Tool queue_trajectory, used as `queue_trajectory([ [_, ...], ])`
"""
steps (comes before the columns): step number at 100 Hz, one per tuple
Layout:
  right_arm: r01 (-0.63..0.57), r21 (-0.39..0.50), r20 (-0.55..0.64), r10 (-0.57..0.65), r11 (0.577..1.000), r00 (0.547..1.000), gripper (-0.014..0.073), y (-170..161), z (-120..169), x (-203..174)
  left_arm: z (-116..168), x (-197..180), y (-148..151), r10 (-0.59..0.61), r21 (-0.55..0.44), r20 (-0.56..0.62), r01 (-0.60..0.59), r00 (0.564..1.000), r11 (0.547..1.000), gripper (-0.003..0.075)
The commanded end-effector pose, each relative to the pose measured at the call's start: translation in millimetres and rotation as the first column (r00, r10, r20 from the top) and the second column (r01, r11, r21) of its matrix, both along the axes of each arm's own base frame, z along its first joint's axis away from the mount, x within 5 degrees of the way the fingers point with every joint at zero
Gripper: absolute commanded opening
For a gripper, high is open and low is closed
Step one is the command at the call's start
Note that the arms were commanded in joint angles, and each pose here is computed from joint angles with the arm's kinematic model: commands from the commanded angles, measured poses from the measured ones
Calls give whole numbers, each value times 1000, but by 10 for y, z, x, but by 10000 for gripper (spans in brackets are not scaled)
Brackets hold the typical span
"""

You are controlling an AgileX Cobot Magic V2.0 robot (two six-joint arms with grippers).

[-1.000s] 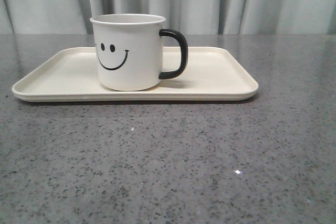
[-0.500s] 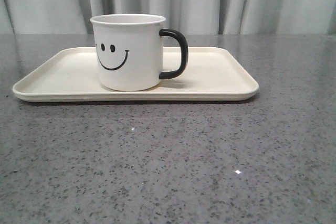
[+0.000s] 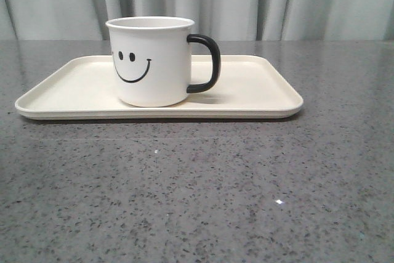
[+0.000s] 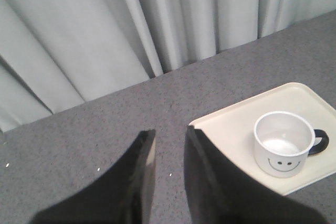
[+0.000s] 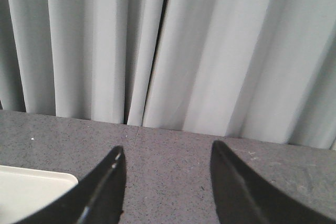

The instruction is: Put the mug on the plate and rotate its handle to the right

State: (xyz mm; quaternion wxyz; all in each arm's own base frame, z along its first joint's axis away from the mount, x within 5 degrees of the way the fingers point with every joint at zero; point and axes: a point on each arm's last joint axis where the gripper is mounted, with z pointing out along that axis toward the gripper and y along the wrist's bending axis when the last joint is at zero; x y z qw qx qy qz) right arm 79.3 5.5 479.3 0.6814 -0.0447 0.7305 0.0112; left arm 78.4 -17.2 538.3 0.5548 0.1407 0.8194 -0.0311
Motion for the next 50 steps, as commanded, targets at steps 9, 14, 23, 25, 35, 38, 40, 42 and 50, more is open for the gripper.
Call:
queue_trajectory([
  [9,-1,-10,90,2,1000,996,384,1,138,2,-257,-215,133,48,-27,-13,-48,999,998,57],
  [14,-1,-10,89,2,1000,996,384,1,137,2,-386,-231,151,62,-20,-40,-63,997,998,13],
  [23,-1,-10,86,2,1000,996,384,0,134,2,-582,-273,185,86,-17,-76,-88,993,996,-20],
  [25,-1,-10,84,2,1000,996,384,0,133,2,-630,-278,191,92,-15,-86,-94,992,995,-20],
  [35,-1,-11,82,1,1000,997,384,1,132,6,-830,-284,215,117,7,-116,-117,986,993,-20],
  [38,-1,-10,84,2,1000,996,384,2,133,10,-868,-291,220,120,10,-122,-120,985,993,-20],
  [40,-1,-11,85,2,1000,996,384,4,134,23,-890,-297,223,121,12,-125,-120,985,993,-20],
  [42,-1,-11,86,2,1000,996,384,5,135,32,-909,-304,226,121,13,-128,-120,984,993,-20],
  [50,-5,-15,95,7,1000,995,384,19,151,101,-942,-324,235,121,7,-125,-121,985,993,-20],
])
